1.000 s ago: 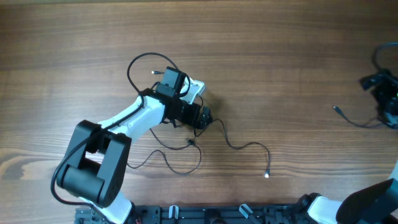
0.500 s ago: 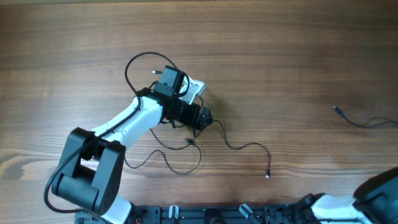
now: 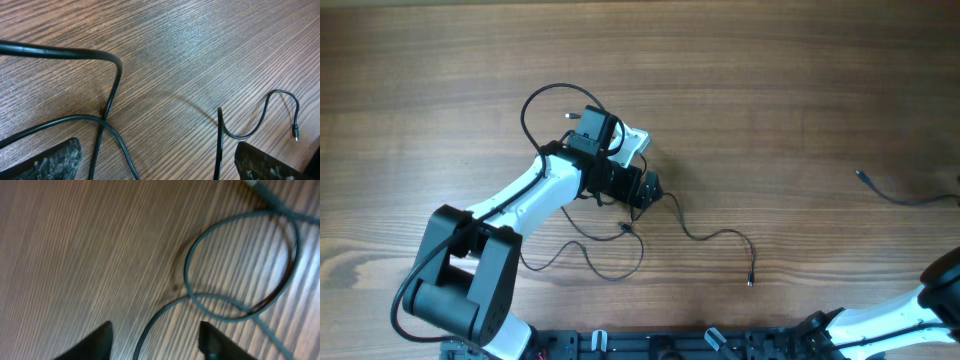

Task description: Untangle cables

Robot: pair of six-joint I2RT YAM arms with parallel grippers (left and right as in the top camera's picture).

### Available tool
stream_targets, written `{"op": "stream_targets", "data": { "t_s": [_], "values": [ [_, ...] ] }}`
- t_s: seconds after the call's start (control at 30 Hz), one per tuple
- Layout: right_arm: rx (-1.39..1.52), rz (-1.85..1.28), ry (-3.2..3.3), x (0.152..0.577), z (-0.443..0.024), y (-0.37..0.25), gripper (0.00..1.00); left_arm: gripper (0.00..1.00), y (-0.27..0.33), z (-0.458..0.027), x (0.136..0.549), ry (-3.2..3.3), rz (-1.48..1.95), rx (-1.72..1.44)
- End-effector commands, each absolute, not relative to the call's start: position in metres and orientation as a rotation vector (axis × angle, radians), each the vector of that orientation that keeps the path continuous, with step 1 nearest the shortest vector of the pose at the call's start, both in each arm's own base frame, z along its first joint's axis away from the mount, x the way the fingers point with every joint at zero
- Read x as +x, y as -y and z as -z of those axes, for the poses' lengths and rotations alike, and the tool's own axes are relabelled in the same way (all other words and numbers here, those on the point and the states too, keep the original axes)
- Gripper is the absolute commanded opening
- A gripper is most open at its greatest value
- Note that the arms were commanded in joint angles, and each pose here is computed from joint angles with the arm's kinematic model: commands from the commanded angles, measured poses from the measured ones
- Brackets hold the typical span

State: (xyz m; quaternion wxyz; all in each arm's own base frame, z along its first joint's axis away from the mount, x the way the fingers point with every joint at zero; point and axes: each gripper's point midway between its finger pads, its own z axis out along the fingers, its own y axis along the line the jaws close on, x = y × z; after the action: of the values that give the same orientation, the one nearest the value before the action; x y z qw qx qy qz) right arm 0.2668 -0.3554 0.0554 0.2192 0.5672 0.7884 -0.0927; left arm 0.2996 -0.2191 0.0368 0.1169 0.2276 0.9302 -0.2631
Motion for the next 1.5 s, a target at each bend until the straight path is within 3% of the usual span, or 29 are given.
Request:
{"op": "stream_targets", "data": {
  "t_s": [0.0,0.1,0.23,0.4,0.53,0.67,0.7,0.8,0.9,1.1,1.2,1.37,1.47],
  "values": [
    [1.590,0.343,-2.210,0.259,-0.039,0.363,0.52,1.00,0.226,-0.049,0.304,-2.681,0.801,0.672],
    [1.612,0.331,-2.237,0.257,-0.024,0.361,0.67,1.00,0.227,-0.050,0.306,-2.669,0.801,0.674],
    [1.606,0.330,-2.274,0.256,-0.007,0.361,0.73,1.00,0.227,-0.050,0.307,-2.664,0.801,0.674],
    [1.588,0.351,-2.318,0.253,0.005,0.363,0.72,1.00,0.227,-0.050,0.307,-2.664,0.801,0.674],
    [1.571,0.349,-2.329,0.254,0.010,0.364,0.57,1.00,0.227,-0.050,0.307,-2.664,0.801,0.674],
    [1.541,0.273,-2.368,0.260,0.021,0.356,0.22,1.00,0.227,-0.050,0.307,-2.664,0.801,0.674],
    [1.530,0.213,-2.371,0.266,0.025,0.351,0.04,1.00,0.227,-0.050,0.307,-2.663,0.801,0.674],
    [1.379,-0.056,-2.338,0.302,0.020,0.335,0.04,1.00,0.227,-0.051,0.308,-2.660,0.801,0.675],
    [1.216,-0.276,-2.240,0.345,-0.016,0.331,0.05,1.00,0.227,-0.051,0.308,-2.660,0.801,0.674],
    [1.037,-0.253,-2.183,0.381,-0.086,0.358,0.05,1.00,0.228,-0.051,0.308,-2.660,0.802,0.675],
    [0.983,-0.176,-2.207,0.381,-0.100,0.369,0.04,1.00,0.228,-0.051,0.308,-2.660,0.802,0.674],
    [1.178,0.128,-2.318,0.337,-0.078,0.393,0.04,1.00,0.228,-0.051,0.308,-2.659,0.802,0.675],
    [1.169,0.055,-2.351,0.338,-0.072,0.379,0.05,1.00,0.229,-0.052,0.310,-2.647,0.802,0.676]
  ]
}}
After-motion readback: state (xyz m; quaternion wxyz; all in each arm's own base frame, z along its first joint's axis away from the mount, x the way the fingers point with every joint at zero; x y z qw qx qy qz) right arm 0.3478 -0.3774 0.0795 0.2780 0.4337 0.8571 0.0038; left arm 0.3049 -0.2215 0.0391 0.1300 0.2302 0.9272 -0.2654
